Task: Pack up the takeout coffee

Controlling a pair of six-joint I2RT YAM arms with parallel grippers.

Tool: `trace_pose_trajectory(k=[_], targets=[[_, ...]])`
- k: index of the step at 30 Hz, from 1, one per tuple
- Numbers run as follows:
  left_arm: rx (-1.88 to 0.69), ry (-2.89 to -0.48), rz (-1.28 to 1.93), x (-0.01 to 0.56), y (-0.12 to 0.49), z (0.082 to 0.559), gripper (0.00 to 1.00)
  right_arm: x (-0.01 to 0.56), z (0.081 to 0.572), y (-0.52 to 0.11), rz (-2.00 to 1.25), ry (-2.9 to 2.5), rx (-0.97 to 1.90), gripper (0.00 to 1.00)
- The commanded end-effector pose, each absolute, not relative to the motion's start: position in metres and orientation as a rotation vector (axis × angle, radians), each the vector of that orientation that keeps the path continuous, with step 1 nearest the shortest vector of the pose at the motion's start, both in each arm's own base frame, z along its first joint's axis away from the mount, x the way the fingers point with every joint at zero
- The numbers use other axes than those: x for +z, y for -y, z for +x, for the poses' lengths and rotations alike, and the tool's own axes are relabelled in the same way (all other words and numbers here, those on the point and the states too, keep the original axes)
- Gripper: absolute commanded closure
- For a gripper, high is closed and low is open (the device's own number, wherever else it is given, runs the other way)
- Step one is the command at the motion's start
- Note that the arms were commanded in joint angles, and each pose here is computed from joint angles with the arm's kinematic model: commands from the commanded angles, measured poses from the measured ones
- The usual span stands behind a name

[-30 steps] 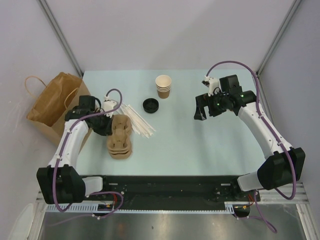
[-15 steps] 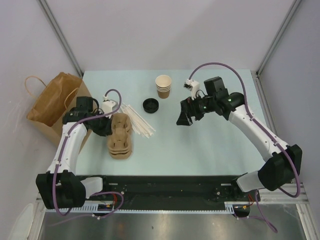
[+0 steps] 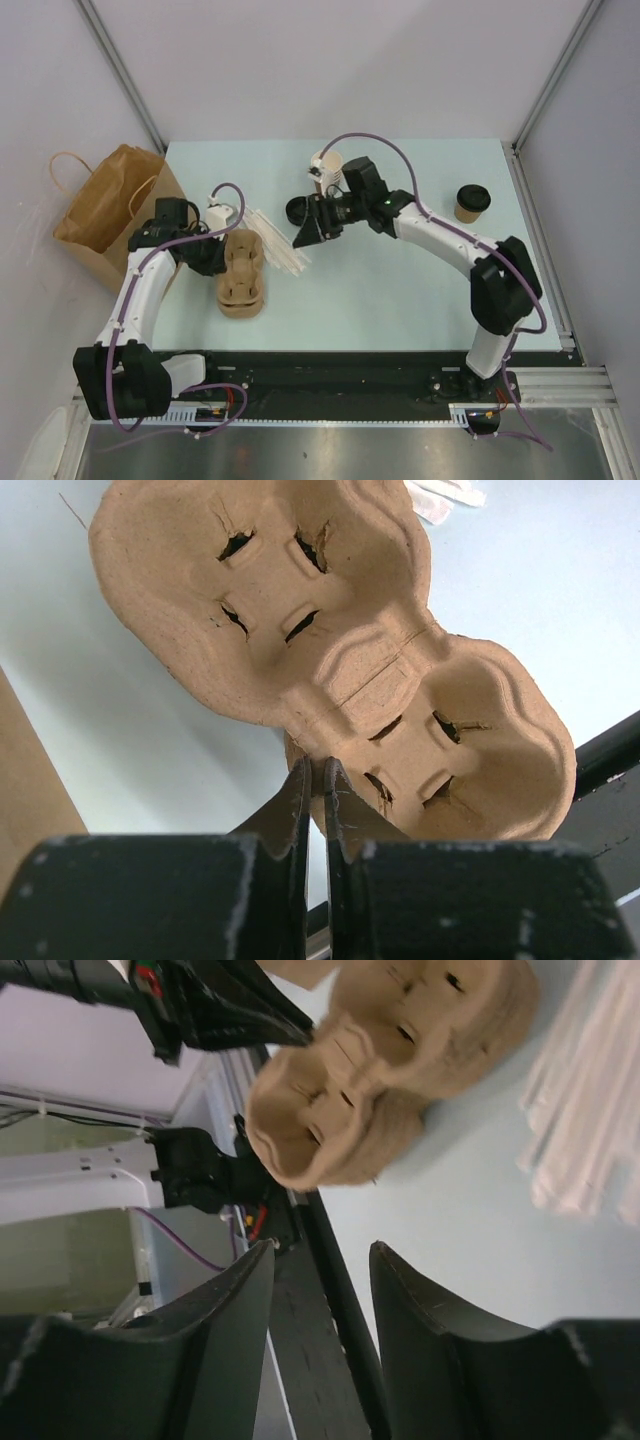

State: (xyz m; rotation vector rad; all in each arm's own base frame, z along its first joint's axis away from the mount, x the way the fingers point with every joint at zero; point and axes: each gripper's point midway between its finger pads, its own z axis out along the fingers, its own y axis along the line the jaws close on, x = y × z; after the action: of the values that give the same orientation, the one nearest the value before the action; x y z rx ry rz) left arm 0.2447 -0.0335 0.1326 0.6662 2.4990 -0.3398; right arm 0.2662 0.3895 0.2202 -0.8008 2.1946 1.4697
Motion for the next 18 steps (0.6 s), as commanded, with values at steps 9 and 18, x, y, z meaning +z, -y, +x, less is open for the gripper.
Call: trace_pose_trajectory(k=[9, 18], targets=[[-0.360, -2.437, 0.663, 0.136, 0.037, 0.252, 1.00, 0.204, 0.260, -0.485, -0.801, -2.186, 1.691, 0.59], [-0.377, -2.437, 0.651, 0.133, 0.037, 0.257, 1.00, 0.171, 0.248, -0.493, -0.811, -2.268, 1.708, 0.58]])
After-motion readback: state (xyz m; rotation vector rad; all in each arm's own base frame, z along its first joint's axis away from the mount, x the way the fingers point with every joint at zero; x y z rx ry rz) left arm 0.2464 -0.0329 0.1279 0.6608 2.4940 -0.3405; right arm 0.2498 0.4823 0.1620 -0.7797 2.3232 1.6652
